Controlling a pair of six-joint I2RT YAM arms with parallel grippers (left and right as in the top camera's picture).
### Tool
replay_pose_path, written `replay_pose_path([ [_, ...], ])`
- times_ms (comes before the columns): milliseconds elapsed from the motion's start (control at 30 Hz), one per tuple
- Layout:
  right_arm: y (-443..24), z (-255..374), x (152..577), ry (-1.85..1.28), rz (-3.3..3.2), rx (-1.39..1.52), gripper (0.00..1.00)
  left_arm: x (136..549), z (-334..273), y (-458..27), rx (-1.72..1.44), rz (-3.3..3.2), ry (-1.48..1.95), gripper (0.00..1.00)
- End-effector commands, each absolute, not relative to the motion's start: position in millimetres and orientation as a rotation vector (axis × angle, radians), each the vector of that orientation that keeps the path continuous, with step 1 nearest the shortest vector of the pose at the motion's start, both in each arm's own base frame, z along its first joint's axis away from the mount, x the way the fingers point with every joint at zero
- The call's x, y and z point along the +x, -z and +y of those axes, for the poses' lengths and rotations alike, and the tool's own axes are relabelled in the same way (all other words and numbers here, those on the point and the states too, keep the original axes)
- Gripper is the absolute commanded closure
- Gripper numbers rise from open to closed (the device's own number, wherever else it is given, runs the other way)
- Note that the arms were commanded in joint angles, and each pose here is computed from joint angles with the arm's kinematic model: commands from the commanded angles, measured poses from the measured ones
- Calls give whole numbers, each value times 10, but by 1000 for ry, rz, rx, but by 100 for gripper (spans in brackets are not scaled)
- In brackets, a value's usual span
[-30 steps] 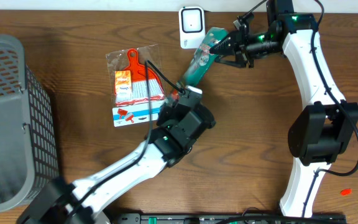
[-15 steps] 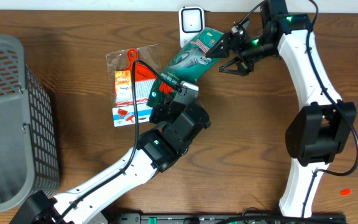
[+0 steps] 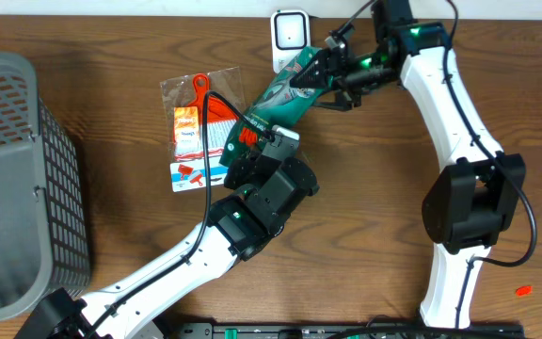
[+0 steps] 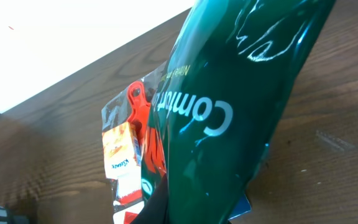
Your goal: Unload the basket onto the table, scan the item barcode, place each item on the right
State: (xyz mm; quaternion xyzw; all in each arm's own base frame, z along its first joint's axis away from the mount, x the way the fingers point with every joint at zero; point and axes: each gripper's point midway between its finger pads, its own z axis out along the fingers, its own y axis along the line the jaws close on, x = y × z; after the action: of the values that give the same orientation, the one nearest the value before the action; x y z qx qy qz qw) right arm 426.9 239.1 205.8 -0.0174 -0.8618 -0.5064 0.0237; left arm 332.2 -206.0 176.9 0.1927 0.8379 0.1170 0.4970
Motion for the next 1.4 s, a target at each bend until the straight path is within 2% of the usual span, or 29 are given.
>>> replay_pose_path([
  [0,-2075,2487,4244,1521,-2702,-51,53,3334,-2019,-1783,466,2023,-314,93],
  [33,-2041,2478,4252,1492,-2723,-64,63,3331,-2015,-1777,468,2025,-316,93],
  [67,-2004,2458,4262,1458,-2743,-87,77,3327,-2011,-1772,471,2027,-319,93],
  [133,-1941,2413,4281,1399,-2775,-130,91,3321,-2003,-1760,476,2032,-325,92],
  [200,-1926,2398,4284,1386,-2783,-136,98,3310,-1984,-1737,484,2041,-335,93],
  [467,-1936,2335,4349,1402,-2798,-148,99,3277,-1946,-1682,506,2062,-359,92],
  [533,-1953,2293,4398,1423,-2805,-154,99,3275,-1946,-1680,507,2063,-360,83],
  [600,-2009,2283,4440,1478,-2792,-141,99,3276,-1946,-1680,506,2063,-359,66],
  [700,-2327,2411,4445,1758,-2663,49,99,3277,-1948,-1671,500,2066,-356,61],
  [800,-2564,2487,4461,1939,-2573,196,99,3279,-1951,-1630,490,2076,-354,46],
  [867,-2652,2520,4480,2008,-2556,284,99,3280,-1952,-1583,472,2089,-349,39],
  [1033,-2891,2696,4452,2189,-2497,644,99,3274,-1946,-1432,473,2124,-368,37],
  [1067,-2915,2730,4459,2206,-2501,700,99,3270,-1941,-1393,482,2133,-378,34],
  [1133,-2964,2787,4488,2241,-2515,817,99,3261,-1931,-1298,499,2153,-401,32],
  [1367,-2974,2809,4513,2235,-2511,759,99,3266,-1935,-1264,476,2162,-392,31],
])
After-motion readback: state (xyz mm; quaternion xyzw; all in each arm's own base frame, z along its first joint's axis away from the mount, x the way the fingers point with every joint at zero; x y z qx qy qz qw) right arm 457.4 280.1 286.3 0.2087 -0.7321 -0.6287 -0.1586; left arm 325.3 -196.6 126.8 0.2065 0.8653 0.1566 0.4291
